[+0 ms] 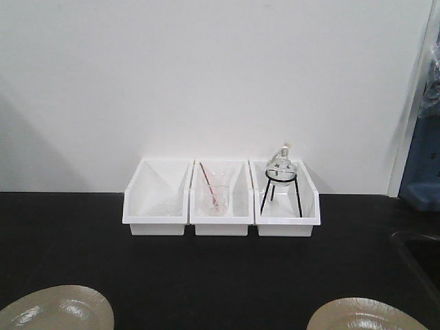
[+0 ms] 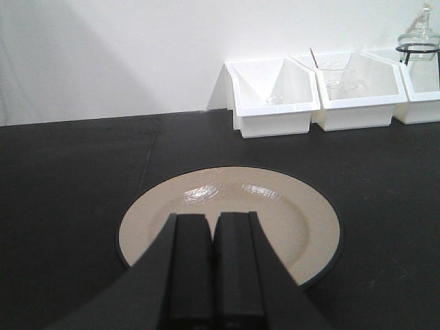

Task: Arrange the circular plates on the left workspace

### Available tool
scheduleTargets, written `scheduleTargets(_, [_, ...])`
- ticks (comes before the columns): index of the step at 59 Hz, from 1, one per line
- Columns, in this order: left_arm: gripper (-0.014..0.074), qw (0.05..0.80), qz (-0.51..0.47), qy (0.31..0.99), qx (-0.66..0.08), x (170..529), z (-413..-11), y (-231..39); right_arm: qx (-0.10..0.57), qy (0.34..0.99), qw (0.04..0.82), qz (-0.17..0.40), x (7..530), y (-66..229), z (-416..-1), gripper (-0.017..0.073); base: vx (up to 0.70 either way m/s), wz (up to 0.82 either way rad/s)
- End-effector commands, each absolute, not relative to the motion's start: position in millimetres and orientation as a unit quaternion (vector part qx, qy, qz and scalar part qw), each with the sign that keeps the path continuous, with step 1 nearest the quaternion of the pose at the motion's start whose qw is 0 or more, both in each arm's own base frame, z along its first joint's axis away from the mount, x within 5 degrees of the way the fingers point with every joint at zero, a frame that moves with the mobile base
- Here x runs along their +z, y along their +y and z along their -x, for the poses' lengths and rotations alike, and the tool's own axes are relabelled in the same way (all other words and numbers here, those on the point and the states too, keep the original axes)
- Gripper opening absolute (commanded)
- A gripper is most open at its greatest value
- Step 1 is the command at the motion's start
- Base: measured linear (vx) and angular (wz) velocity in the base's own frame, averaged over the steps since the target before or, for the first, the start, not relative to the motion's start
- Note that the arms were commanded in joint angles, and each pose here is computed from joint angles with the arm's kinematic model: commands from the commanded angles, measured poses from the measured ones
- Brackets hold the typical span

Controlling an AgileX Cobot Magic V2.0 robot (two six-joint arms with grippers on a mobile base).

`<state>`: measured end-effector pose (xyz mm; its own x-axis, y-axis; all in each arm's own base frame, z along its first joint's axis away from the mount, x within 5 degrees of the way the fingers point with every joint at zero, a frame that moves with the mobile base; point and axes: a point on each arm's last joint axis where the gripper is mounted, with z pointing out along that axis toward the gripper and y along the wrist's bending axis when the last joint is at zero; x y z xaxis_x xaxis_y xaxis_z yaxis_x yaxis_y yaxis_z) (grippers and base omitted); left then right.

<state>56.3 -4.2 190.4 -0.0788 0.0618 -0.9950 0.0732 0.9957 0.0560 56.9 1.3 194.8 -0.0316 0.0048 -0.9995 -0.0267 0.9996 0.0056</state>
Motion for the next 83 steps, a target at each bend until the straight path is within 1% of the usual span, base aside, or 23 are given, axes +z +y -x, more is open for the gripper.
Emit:
scheduleTargets(1, [0.0002,0.708,-0.036,0.705,-0.007,195,-56,-4,0.006,0.687,0.727,0.012,201,1,-56,-0.0001,0.0,0.0])
scheduleTargets(12, [0.0002,0.708,-0.036,0.705,-0.007,195,-56,-4,0.006,0.686,0.728,0.012,201,1,-56,-0.0001,0.0,0.0])
scheduleTargets(13, [0.0002,0.783,-0.022,0.622,-0.009,221,-53,-2,0.042,0.601,0.798,-0.008,226,2,-51,-0.0001,0.0,0.0])
scheduleTargets(19, [0.0002,0.822,-0.002,0.568,-0.029,239,-48,-1,0.059,0.569,0.82,-0.018,253,2,-45,-0.0001,0.0,0.0])
scheduleTargets(27, [0.0002,0.836,0.027,0.542,-0.077,270,-40,-1,0.068,0.525,0.848,-0.022,297,2,-30,-0.0001,0.0,0.0])
scheduleTargets(32, [0.0002,0.835,0.026,0.544,-0.078,289,-39,-1,0.068,0.507,0.859,-0.022,328,1,-22,-0.0001,0.0,0.0])
scheduleTargets(38, [0.0002,0.834,0.02,0.547,-0.072,317,-44,-2,0.065,0.514,0.855,-0.022,362,1,-26,-0.0001,0.0,0.0])
scheduleTargets(42, [0.0002,0.833,0.018,0.549,-0.069,342,-52,-2,0.063,0.533,0.843,-0.024,383,1,-37,-0.0001,0.0,0.0])
scheduleTargets(49, [0.0002,0.808,0.018,0.584,-0.068,376,-81,-4,0.056,0.595,0.801,-0.029,413,1,-69,-0.0001,0.0,0.0])
scheduleTargets(53, [0.0002,0.783,0.022,0.618,-0.072,388,-101,-6,0.051,0.643,0.763,-0.032,419,2,-92,-0.0001,0.0,0.0])
scheduleTargets(57, [0.0002,0.743,0.024,0.665,-0.075,393,-127,-8,0.049,0.684,0.727,-0.038,426,2,-114,-0.0001,0.0,0.0])
scheduleTargets(60, [0.0002,0.719,0.031,0.689,-0.084,396,-141,-9,0.06,0.717,0.693,-0.048,426,3,-132,-0.0001,0.0,0.0])
scheduleTargets(64, [0.0002,0.681,0.044,0.725,-0.1,393,-162,-12,0.077,0.761,0.641,-0.06,419,6,-157,-0.0001,0.0,0.0])
scheduleTargets(68, [0.0002,0.635,0.058,0.761,-0.118,382,-185,-15,0.092,0.796,0.596,-0.056,411,10,-175,-0.0001,0.0,0.0])
scheduleTargets(71, [0.0002,0.607,0.07,0.779,-0.137,373,-197,-18,0.122,0.82,0.556,-0.052,400,16,-191,-0.0001,0.0,0.0])
scheduleTargets(73, [0.0002,0.583,0.074,0.795,-0.149,364,-207,-21,0.143,0.835,0.53,-0.042,391,21,-201,-0.0001,0.0,0.0])
scheduleTargets(75, [0.0002,0.559,0.076,0.81,-0.16,355,-214,-24,0.155,0.847,0.508,-0.022,382,26,-212,-0.0001,0.0,0.0])
scheduleTargets(77, [0.0002,0.529,0.068,0.827,-0.178,346,-221,-29,0.18,0.858,0.481,-0.004,373,32,-220,-0.0001,0.0,0.0])
scheduleTargets(83, [0.0002,0.457,0.012,0.858,-0.234,323,-234,-45,0.28,0.868,0.406,0.055,350,53,-242,-0.0001,0.0,0.0])
